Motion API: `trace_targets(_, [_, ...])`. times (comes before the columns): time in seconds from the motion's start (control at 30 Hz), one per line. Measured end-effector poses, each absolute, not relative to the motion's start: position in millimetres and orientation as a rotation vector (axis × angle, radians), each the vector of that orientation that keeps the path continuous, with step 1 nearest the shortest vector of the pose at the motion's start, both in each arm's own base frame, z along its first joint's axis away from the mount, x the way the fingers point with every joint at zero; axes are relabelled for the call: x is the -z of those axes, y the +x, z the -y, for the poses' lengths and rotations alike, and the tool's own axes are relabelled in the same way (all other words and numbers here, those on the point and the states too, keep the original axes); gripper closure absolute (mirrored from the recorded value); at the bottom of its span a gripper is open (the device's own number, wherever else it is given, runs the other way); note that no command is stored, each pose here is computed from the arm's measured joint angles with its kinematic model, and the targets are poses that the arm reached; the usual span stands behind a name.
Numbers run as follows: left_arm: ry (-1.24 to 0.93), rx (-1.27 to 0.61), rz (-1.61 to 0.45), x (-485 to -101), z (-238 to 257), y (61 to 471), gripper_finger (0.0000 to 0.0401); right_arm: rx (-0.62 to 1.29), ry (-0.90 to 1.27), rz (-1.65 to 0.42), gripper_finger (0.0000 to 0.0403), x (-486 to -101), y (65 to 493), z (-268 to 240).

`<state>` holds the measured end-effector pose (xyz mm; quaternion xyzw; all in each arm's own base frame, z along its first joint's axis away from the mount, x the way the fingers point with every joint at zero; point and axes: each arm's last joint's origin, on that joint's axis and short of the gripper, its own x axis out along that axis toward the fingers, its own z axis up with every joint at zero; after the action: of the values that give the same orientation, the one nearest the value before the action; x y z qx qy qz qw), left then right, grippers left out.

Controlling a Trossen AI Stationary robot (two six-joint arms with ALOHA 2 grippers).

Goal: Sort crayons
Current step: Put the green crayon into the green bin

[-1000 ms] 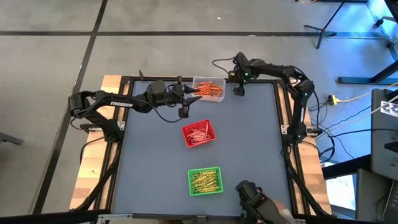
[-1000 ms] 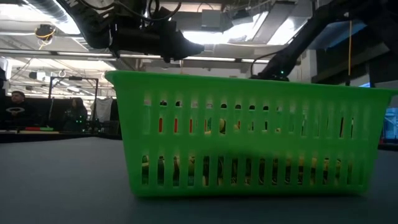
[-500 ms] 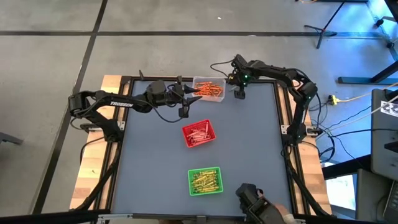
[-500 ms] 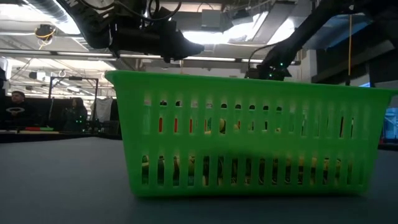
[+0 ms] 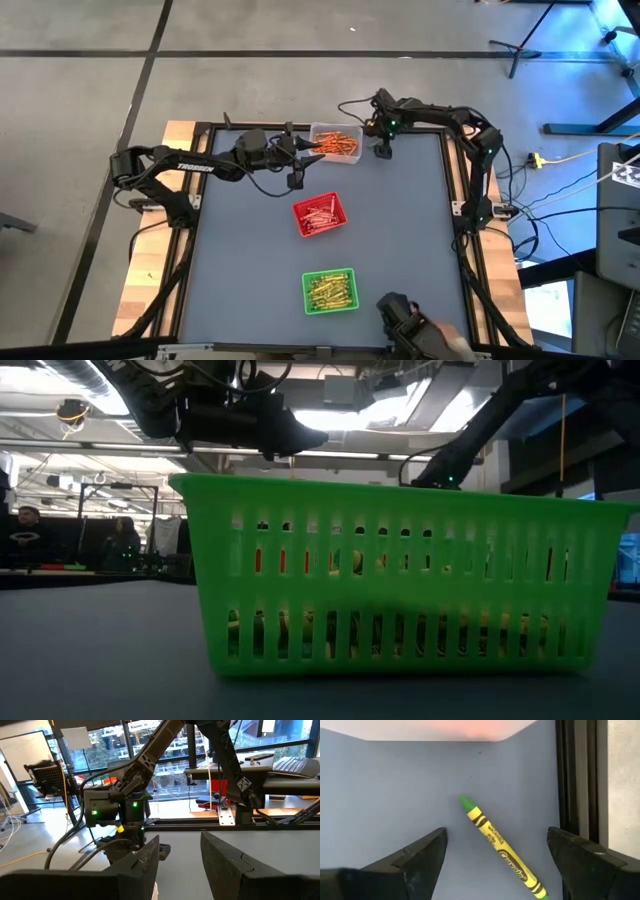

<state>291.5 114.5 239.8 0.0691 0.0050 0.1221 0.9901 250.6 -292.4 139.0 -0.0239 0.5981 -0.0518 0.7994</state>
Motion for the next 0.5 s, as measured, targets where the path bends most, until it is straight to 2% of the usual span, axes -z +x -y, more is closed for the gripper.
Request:
trace_targets(0.07, [0.14, -0.244, -0.01, -239.8, -114.4, 291.6, 0.0271, 0.105, -0.045, -1.296, 0.0067, -138.7, 250.2, 291.1])
trace_targets(0.17, [0.142, -0.244, -0.01, -239.9, -114.3, 291.6, 0.0271, 0.098, -0.032, -1.299, 0.0107, -138.2, 249.5, 290.2])
trace_targets(0.5, [0.143, -0.244, -0.008, -240.1, -114.3, 291.6, 0.0271, 0.062, -0.053, -1.303, 0.0309, -136.6, 249.4, 288.5])
